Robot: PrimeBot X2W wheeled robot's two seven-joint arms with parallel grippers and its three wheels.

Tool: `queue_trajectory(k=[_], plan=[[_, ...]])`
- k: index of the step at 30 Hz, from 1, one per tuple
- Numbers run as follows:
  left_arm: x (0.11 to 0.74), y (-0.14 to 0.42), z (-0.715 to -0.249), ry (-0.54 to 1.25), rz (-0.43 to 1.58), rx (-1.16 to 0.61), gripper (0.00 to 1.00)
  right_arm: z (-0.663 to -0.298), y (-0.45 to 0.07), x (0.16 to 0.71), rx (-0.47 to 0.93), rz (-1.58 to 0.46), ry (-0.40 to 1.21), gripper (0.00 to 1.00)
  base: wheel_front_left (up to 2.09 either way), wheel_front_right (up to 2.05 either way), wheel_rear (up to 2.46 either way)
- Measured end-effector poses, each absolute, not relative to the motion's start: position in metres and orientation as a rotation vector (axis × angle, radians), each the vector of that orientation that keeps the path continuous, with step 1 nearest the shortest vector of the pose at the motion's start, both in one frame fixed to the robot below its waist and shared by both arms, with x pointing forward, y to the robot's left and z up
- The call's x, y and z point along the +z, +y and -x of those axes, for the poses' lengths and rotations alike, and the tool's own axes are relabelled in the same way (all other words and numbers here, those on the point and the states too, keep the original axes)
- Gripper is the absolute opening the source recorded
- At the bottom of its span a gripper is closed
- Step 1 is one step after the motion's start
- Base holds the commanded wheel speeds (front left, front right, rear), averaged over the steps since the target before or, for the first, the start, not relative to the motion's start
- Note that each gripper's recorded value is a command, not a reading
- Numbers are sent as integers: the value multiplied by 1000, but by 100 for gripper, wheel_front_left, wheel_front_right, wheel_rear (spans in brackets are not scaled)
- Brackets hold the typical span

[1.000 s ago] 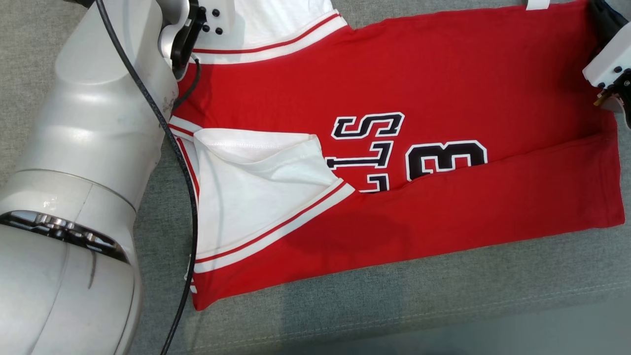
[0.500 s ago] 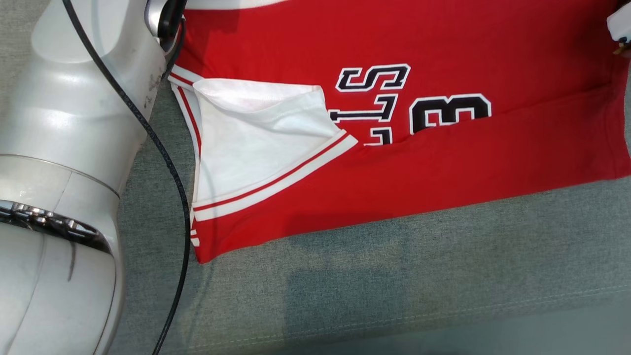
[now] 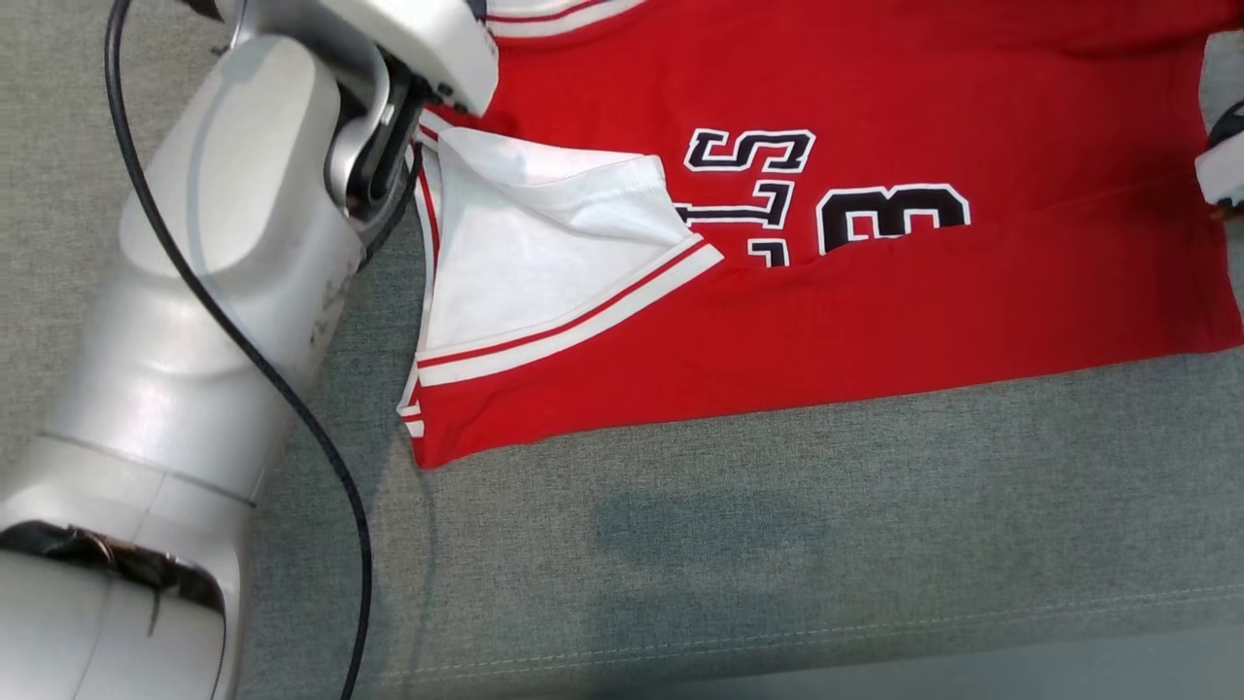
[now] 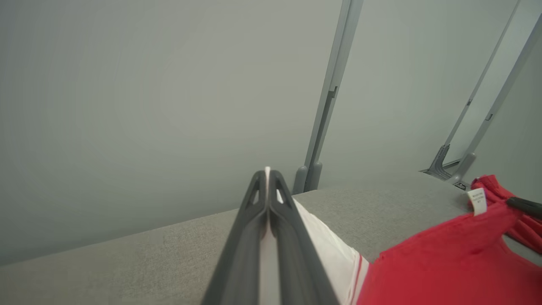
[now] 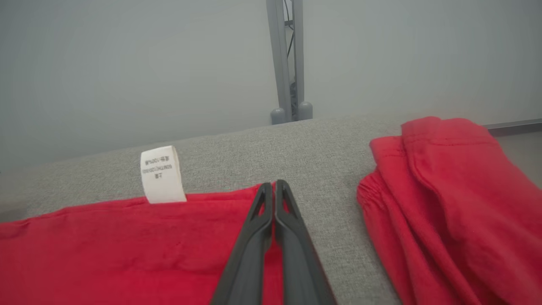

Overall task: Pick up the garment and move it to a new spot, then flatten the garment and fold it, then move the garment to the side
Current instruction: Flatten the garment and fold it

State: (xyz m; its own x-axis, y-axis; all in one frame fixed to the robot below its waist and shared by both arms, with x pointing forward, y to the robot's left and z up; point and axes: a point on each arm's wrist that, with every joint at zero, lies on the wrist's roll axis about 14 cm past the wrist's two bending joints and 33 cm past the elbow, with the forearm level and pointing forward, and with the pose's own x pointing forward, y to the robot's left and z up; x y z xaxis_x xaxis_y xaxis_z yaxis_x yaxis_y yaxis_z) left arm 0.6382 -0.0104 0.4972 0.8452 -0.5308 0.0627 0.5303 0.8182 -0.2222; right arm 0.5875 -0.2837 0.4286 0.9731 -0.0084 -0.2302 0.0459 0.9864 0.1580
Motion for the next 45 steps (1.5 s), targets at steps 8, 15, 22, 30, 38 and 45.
queue_trajectory(k=[8, 15, 22, 30, 38, 45], plan=[[495, 1, -593, -11, 273, -568, 0, -565, -297, 441, -50, -200, 200, 0, 0, 0, 0], [496, 13, -565, -14, 287, -538, 0, -550, -300, 437, -55, -209, 213, 0, 0, 0, 0], [505, 22, -535, -20, 343, -509, 0, -542, -299, 440, -37, -188, 203, 0, 0, 0, 0], [505, 30, -500, 44, 426, -472, 0, -530, -305, 432, -52, -170, 213, 0, 0, 0, 0], [493, 40, -472, 123, 451, -416, 0, -515, -313, 422, -84, -173, 237, 0, 0, 0, 0], [458, 36, -453, 257, 458, -405, 0, -501, -304, 399, -75, -180, 296, 0, 0, 0, 0]])
